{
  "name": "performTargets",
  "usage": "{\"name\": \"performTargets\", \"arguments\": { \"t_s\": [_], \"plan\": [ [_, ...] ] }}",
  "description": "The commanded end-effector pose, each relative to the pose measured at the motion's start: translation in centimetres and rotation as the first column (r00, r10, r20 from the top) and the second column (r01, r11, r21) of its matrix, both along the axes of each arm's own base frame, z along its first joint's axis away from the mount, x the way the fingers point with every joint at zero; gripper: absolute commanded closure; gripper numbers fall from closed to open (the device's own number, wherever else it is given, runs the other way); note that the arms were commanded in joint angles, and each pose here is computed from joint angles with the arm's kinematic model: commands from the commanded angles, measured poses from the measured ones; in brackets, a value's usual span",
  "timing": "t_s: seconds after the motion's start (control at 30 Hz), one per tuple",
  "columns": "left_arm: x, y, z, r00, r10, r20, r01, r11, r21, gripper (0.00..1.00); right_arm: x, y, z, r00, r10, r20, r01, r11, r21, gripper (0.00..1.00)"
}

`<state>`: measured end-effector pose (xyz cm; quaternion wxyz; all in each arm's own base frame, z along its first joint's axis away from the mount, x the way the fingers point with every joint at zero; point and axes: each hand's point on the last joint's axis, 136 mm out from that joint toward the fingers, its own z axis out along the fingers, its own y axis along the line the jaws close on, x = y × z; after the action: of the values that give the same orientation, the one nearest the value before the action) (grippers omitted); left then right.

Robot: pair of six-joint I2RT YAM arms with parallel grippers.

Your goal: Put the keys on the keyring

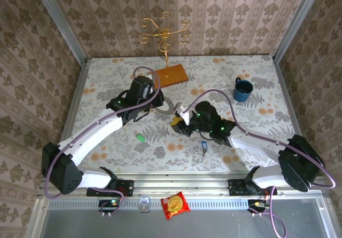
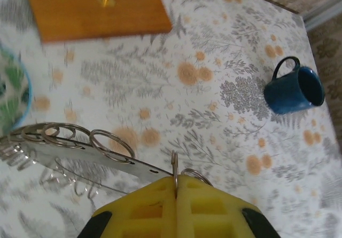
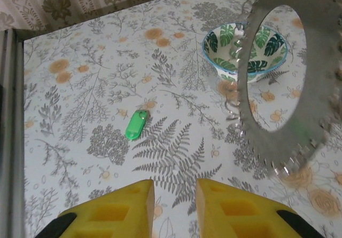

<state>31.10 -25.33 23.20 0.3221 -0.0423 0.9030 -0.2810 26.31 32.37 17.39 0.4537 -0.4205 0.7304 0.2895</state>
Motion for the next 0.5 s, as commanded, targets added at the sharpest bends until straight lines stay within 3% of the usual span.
{"name": "performTargets", "arguments": {
  "t_s": [0.0, 0.13, 0.27, 0.37, 0.47],
  "plan": [
    [-2.5, 1.1, -2.4, 0.927, 0.162, -0.337, -0.192, 0.979, -0.06, 1.0, 1.3, 2.0, 0.7, 0.997, -0.021, 0.074, 0.016, 0.998, 0.063, 0.74],
    [-3.5, 1.0, -3.5, 0.832, 0.221, -0.509, -0.312, 0.945, -0.098, 1.0, 2.5, 2.8, -0.1, 0.992, -0.073, 0.102, 0.064, 0.994, 0.094, 0.75],
    [-5.2, 0.7, -5.0, 0.684, 0.247, -0.687, -0.435, 0.894, -0.112, 1.0, 2.8, 2.8, -1.5, 0.988, -0.082, 0.132, 0.07, 0.993, 0.093, 0.75],
    [-6.6, 0.5, -5.6, 0.587, 0.251, -0.77, -0.495, 0.864, -0.096, 1.0, 2.3, 2.3, -2.4, 0.986, -0.072, 0.148, 0.062, 0.996, 0.068, 0.75],
    [-7.3, 0.6, -5.8, 0.533, 0.269, -0.802, -0.524, 0.849, -0.064, 1.0, 1.7, 2.1, -3.3, 0.987, -0.049, 0.156, 0.043, 0.998, 0.043, 0.75]
  ]
}}
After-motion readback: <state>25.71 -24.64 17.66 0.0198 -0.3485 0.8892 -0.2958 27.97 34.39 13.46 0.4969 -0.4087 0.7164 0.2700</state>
